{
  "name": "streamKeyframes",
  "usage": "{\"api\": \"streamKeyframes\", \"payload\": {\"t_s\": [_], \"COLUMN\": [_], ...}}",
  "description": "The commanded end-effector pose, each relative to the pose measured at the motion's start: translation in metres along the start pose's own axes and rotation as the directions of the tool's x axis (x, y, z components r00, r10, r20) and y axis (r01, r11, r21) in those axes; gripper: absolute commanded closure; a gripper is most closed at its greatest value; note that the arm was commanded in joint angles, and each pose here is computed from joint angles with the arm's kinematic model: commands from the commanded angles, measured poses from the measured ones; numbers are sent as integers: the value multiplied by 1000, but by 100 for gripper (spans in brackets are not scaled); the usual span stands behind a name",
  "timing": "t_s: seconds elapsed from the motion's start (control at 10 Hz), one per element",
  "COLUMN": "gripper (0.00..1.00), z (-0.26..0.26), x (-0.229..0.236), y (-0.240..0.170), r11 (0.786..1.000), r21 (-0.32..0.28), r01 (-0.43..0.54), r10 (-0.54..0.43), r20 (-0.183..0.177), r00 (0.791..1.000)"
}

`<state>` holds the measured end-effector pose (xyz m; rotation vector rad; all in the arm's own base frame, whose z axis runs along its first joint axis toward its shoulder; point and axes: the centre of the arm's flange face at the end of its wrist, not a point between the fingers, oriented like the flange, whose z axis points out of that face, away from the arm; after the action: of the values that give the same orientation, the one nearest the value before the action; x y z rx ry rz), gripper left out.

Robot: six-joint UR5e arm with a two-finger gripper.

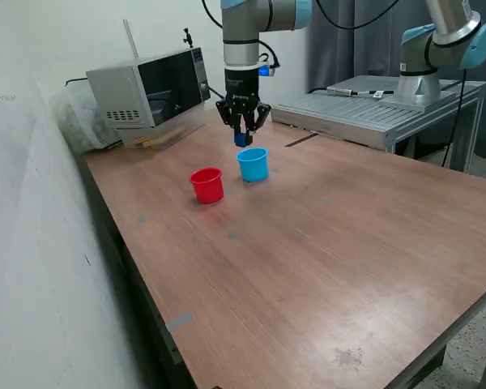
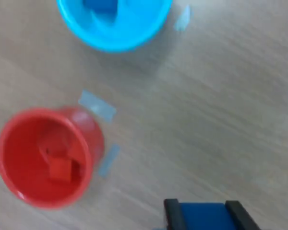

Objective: Place red objects in the red bin, and blue objects in the blue bin.

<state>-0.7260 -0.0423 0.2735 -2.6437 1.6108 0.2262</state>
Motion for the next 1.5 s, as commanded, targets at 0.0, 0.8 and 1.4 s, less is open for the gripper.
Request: {"api": "streamKeyframes", "payload": {"t_s": [0.0,0.8,1.4], "gripper": [100,100,100], "z": [-6,22,42], "x": [-41,-90,-76], "y": [-40,-104,-125], "r11": [990,959,955], "r21": [57,124,162], "r01": [-127,-254,-250], "r10": [128,261,267], "r20": [-18,-44,-95], "r00": [992,964,959]}}
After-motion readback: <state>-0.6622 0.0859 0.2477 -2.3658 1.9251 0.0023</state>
